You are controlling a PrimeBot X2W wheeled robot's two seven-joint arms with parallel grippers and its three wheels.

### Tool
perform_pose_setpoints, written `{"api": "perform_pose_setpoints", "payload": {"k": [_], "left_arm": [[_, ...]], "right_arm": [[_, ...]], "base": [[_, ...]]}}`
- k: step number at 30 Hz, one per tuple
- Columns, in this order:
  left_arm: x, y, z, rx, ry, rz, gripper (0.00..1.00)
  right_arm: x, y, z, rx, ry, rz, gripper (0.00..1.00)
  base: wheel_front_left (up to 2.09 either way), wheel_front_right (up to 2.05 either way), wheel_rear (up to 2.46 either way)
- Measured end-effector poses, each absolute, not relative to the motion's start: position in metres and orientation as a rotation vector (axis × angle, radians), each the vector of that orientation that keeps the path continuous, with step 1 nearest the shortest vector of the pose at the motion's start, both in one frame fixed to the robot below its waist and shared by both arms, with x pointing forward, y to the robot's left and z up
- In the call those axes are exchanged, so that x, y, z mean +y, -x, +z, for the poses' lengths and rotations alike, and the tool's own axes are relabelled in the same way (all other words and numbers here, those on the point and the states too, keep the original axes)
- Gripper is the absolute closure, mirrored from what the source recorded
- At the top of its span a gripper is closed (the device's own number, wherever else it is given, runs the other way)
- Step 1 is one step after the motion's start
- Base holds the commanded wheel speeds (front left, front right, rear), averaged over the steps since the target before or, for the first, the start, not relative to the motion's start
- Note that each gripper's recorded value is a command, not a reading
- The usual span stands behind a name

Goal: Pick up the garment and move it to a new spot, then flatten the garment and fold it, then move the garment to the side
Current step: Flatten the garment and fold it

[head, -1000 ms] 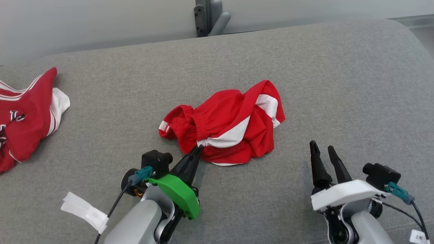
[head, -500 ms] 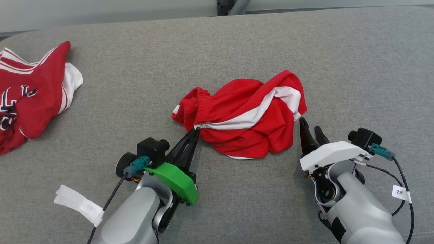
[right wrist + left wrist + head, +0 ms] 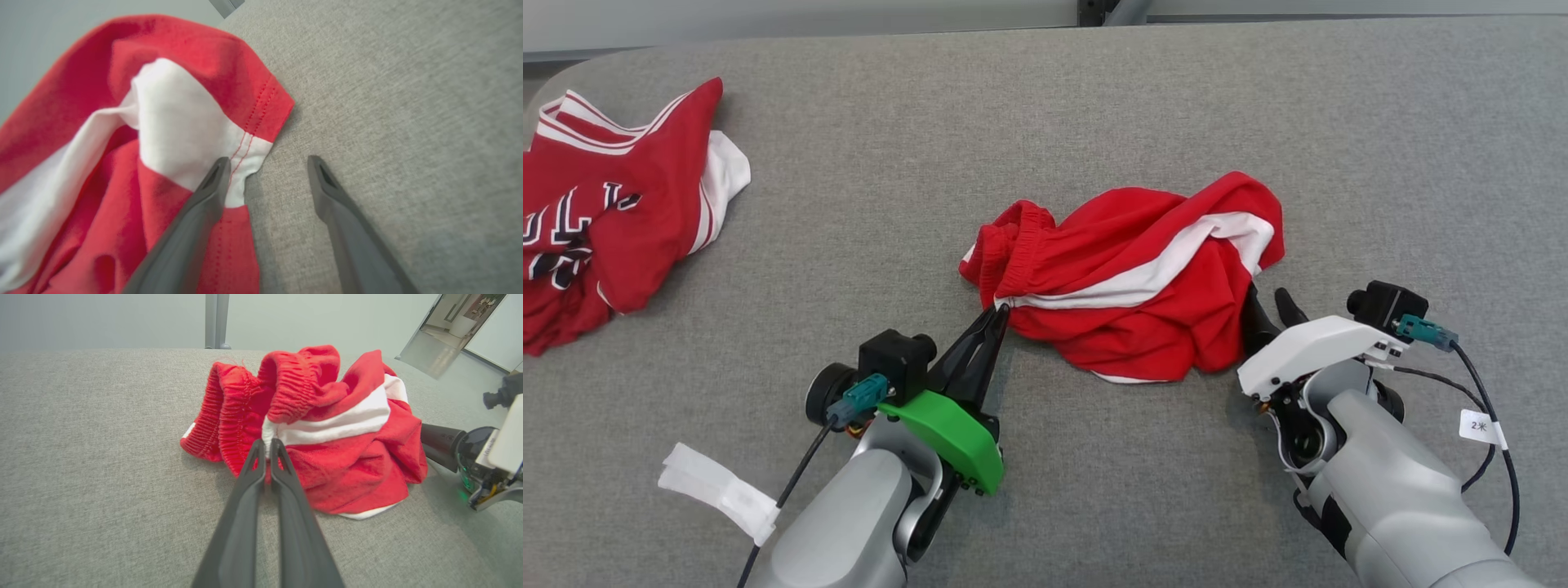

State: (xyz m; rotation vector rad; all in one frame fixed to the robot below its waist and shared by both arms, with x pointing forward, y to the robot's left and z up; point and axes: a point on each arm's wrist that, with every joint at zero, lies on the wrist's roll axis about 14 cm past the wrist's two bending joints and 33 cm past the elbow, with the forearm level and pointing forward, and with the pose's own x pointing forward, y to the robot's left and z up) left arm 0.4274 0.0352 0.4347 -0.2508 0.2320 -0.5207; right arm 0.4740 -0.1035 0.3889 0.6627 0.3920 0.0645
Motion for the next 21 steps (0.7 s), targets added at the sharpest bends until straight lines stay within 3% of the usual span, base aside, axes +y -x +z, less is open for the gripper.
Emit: {"api": "perform_pose_setpoints", "payload": {"k": [1,2,15,16,17,21], "left_arm": [[0.036,-0.427,0.434,0.232,0.249,-0.519,1.00],[0.037,-0.427,0.434,0.234,0.247,-0.517,1.00],[0.058,-0.431,0.443,0.201,0.237,-0.461,1.00],[0.059,-0.431,0.443,0.201,0.238,-0.456,1.00],[0.060,-0.430,0.442,0.201,0.240,-0.453,1.00],[0.063,-0.428,0.440,0.205,0.233,-0.446,1.00]], "right_arm": [[-0.102,-0.475,0.388,0.395,-0.658,0.067,0.96],[-0.101,-0.475,0.387,0.399,-0.649,0.072,1.00],[-0.092,-0.473,0.394,0.381,-0.634,0.103,1.00],[-0.093,-0.472,0.394,0.381,-0.646,0.096,0.21],[-0.093,-0.471,0.394,0.380,-0.650,0.094,0.00],[-0.093,-0.471,0.394,0.378,-0.661,0.090,0.00]], "base": [[0.00,0.00,0.00],[0.00,0.00,0.00],[0.00,0.00,0.00],[0.00,0.00,0.00],[0.00,0.00,0.00],[0.00,0.00,0.00]]}}
